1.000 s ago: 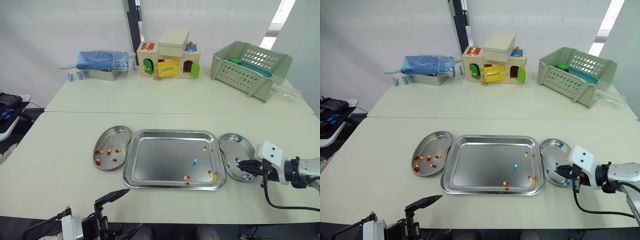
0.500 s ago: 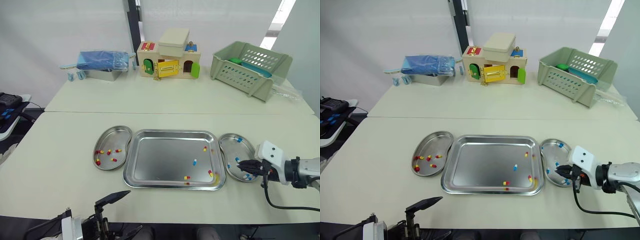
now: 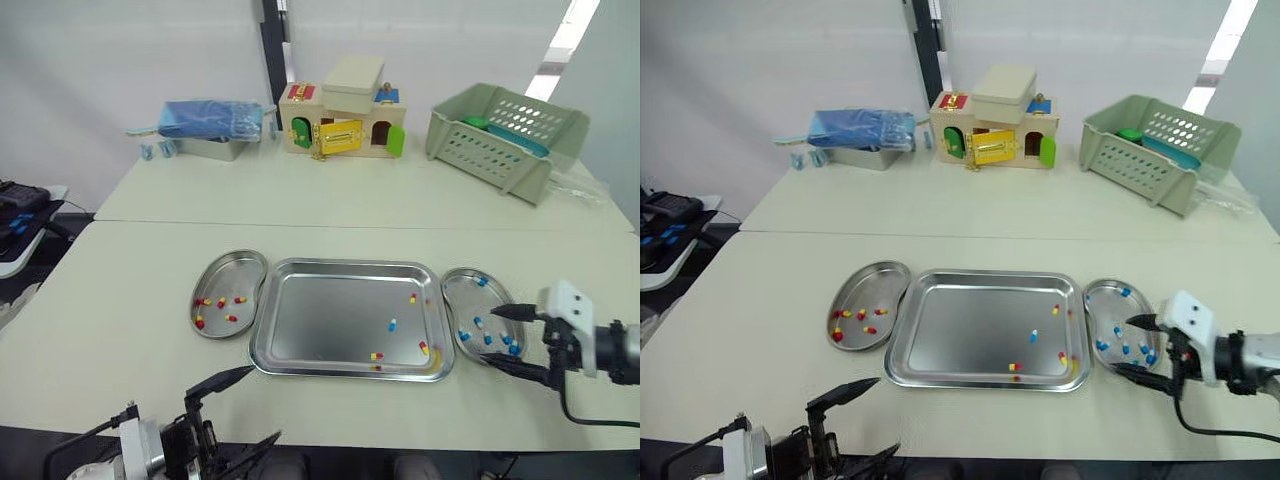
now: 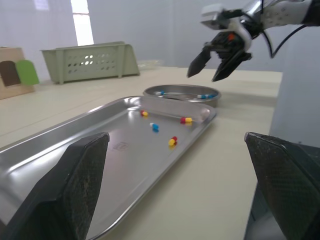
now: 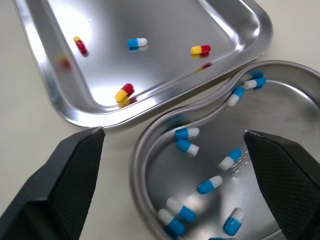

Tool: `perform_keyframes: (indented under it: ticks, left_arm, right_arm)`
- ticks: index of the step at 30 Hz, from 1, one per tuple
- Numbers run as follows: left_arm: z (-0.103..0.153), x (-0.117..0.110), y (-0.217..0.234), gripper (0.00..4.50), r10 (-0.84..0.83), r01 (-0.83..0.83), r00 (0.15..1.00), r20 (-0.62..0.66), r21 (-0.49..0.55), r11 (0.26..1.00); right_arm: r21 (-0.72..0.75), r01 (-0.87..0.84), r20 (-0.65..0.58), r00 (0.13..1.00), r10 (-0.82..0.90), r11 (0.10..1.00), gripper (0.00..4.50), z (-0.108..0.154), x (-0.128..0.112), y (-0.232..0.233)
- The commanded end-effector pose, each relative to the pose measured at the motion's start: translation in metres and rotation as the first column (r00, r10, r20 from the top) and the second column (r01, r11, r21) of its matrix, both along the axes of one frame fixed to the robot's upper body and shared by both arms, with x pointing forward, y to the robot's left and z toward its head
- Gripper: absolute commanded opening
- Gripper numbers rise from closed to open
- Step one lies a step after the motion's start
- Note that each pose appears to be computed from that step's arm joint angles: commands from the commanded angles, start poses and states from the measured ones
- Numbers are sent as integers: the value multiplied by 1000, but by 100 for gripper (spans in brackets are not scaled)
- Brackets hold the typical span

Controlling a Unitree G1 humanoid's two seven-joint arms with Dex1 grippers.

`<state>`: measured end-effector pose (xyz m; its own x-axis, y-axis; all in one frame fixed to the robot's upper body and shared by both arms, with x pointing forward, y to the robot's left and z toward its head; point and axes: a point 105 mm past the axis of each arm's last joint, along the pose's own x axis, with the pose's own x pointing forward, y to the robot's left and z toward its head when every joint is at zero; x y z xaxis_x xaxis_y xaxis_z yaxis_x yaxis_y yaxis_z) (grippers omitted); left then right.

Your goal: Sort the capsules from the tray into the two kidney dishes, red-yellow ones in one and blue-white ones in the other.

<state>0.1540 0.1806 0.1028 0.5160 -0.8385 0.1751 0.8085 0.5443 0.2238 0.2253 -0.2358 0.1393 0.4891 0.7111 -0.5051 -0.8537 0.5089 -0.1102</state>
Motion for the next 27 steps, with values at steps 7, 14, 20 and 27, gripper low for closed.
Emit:
perform_keyframes:
  ticks: [7, 14, 20, 27]
  left_arm:
    - [32, 32, 56, 450, 317, -306, 948, -36, 180, 935]
    - [31, 45, 131, 450, 533, -456, 835, -137, 371, 809]
    - [38, 49, 189, 450, 668, -528, 730, -144, 502, 685]
    - [39, 55, 205, 450, 691, -521, 706, -153, 549, 654]
  right_arm:
    - [-25, 29, 36, 999, -28, 999, 449, 14, -15, -53]
    - [-67, 18, 8, 1000, -17, 998, 449, -11, -14, -74]
    - [-78, 20, 9, 1000, -19, 997, 449, -20, -11, -78]
    - [-90, 26, 2, 1000, -26, 996, 449, -27, -11, -81]
